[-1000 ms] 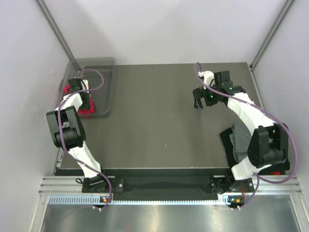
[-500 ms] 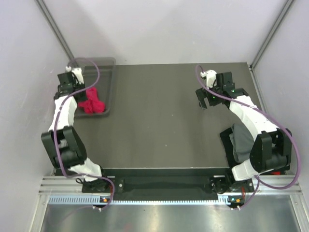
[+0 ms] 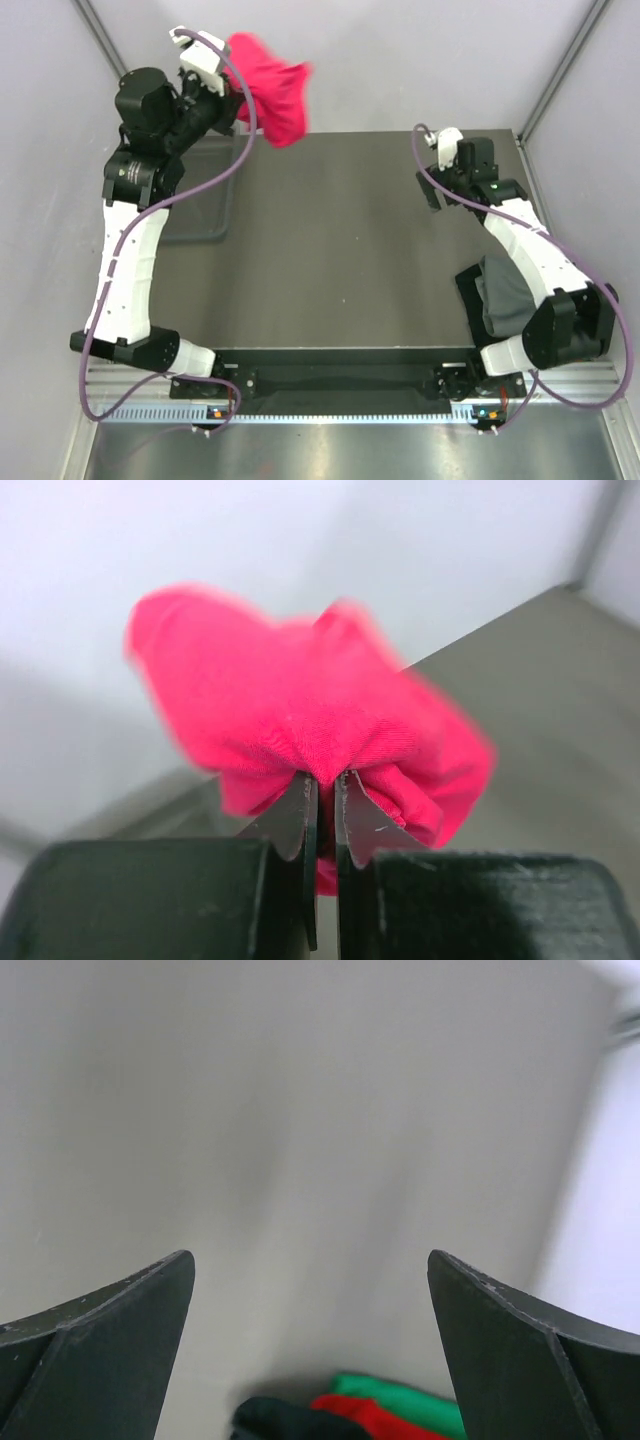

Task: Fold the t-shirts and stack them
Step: Move the tshirt to the center of the board, then flatten the tshirt out

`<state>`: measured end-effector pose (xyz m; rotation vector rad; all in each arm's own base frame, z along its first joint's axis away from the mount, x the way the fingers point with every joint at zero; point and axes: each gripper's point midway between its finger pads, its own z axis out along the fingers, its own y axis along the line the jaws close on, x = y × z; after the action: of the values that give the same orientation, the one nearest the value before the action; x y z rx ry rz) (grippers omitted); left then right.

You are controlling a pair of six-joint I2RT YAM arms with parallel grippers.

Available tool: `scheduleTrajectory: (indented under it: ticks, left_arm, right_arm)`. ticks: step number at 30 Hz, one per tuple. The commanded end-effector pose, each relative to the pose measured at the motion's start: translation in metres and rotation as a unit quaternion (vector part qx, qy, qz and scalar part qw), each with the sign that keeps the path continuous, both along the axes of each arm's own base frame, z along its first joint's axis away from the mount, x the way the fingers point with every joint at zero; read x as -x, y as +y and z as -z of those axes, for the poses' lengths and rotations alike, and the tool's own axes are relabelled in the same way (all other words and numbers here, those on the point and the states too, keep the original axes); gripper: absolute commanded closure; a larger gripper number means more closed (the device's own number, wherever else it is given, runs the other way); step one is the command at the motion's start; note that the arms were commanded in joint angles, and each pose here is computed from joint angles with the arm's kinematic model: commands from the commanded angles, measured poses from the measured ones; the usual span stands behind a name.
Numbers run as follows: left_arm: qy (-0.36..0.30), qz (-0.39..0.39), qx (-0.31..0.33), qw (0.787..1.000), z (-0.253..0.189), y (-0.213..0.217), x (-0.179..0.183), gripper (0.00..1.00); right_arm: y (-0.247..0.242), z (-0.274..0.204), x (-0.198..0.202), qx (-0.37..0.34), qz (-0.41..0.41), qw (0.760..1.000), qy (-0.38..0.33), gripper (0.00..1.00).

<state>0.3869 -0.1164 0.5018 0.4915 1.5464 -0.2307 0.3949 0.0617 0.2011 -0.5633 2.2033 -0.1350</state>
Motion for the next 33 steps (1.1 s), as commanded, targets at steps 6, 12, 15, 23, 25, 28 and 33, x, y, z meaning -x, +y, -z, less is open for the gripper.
scheduleTrajectory:
  ticks: [6,12,15,23,25,28,33]
  left_arm:
    - [0.134,0.121,-0.032,0.983,0.096,-0.097,0.001,1.0]
    - [0.278,0.157,-0.031,0.947,0.215,-0.134,-0.014,0.42]
    - [0.305,0.123,-0.042,0.943,0.249,-0.125,-0.019,0.34]
    - [0.276,0.036,-0.071,0.958,0.301,-0.062,-0.003,0.25]
    - [0.284,0.021,-0.043,0.958,0.305,-0.039,0.008,0.26]
    - [0.269,-0.001,-0.001,0.963,0.295,-0.008,0.019,0.31]
    - [0.244,-0.031,0.023,0.969,0.272,0.025,0.028,0.31]
  right_arm:
    - [-0.018,-0.124,-0.006,-0.085,0.039,0.985,-0.145,0.0]
    - [0.02,-0.142,-0.002,-0.158,-0.039,0.978,-0.131,0.0]
    - [0.054,-0.118,0.019,-0.106,-0.161,0.974,-0.116,0.0]
    - [0.15,0.037,0.104,0.073,-0.407,0.91,-0.02,0.08]
    - [0.165,0.059,0.117,0.092,-0.448,0.889,-0.016,0.15]
    - [0.17,0.086,0.118,0.121,-0.467,0.876,-0.01,0.23]
    - [0.178,0.111,0.12,0.12,-0.481,0.869,0.004,0.25]
